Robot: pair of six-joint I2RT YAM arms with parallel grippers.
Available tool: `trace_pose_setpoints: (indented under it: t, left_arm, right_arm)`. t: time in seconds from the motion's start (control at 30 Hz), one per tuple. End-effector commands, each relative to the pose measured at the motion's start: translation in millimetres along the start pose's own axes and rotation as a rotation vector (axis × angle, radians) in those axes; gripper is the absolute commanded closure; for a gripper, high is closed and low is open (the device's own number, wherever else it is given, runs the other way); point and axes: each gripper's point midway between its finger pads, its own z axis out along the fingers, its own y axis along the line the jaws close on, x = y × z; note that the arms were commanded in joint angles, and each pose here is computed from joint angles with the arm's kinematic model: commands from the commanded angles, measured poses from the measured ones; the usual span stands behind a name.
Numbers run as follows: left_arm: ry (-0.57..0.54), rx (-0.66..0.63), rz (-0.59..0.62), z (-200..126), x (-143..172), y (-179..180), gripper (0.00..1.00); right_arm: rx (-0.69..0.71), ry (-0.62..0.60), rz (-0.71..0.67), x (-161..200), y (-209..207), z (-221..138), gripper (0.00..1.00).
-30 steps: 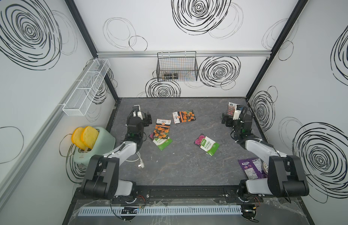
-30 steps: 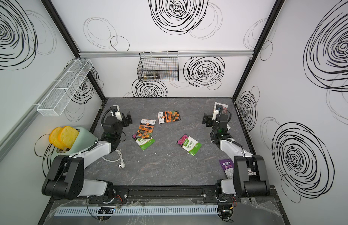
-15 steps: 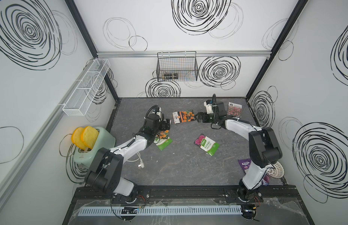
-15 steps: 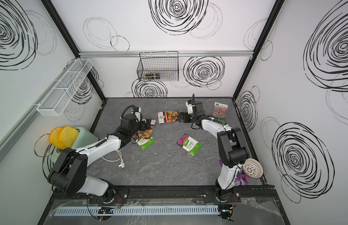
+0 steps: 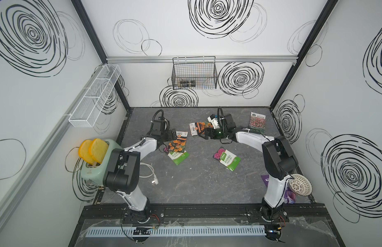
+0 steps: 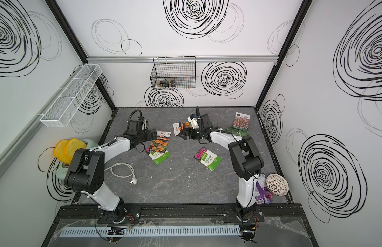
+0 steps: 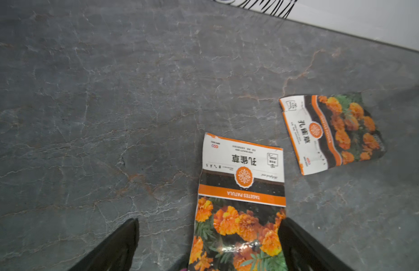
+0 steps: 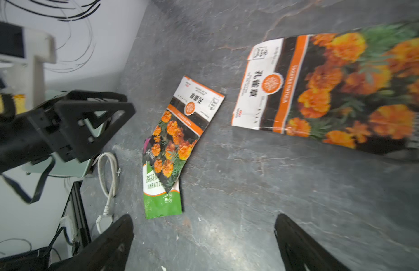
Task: Arrange the seed packets in a row
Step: Pick up the seed packet from the center of the board.
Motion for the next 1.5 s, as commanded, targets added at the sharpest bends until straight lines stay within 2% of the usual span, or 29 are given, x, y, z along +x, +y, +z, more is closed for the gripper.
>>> trace_pose_setpoints:
  t: [0.0, 0.23, 0.53, 0.7, 0.87, 1.0, 1.07, 1.1, 1.2, 1.27, 1.47]
  left_arm:
    - [0.063, 0.037, 0.032, 11, 9, -2, 0.02]
    - [0.132, 0.062, 0.047, 25, 24, 1, 0.03]
    - [0.22, 0.105, 0.07, 44, 45, -8, 0.1]
    - [0.26, 0.11, 0.091, 47, 53, -14, 0.17]
    - [0.3, 0.129, 0.092, 46, 65, -20, 0.36]
    - [0.327, 0.134, 0.098, 48, 75, -22, 0.45]
    - [0.338, 0.143, 0.091, 50, 77, -22, 0.55]
    - [0.344, 0.147, 0.086, 51, 78, -22, 0.61]
    - [0.343, 0.16, 0.083, 53, 76, -23, 0.88]
    - [0.331, 0.171, 0.071, 53, 70, -25, 1.0]
    - [0.254, 0.236, 0.027, 40, 34, -43, 1.0]
  right_arm:
    - [-0.071, 0.031, 0.007, 11, 16, 11, 0.05]
    - [-0.1, 0.045, 0.009, 25, 21, 14, 0.06]
    - [-0.105, 0.033, 0.012, 27, 20, 15, 0.06]
    - [-0.105, 0.038, 0.022, 32, 16, 19, 0.06]
    - [-0.108, 0.042, 0.03, 36, 13, 20, 0.06]
    - [-0.109, 0.046, 0.034, 39, 11, 21, 0.06]
    - [-0.108, 0.046, 0.034, 39, 10, 20, 0.06]
    - [-0.109, 0.048, 0.034, 40, 10, 20, 0.06]
    - [-0.109, 0.046, 0.033, 41, 10, 19, 0.06]
    - [-0.107, 0.048, 0.035, 43, 10, 18, 0.06]
    - [-0.098, 0.034, 0.038, 41, 9, 14, 0.06]
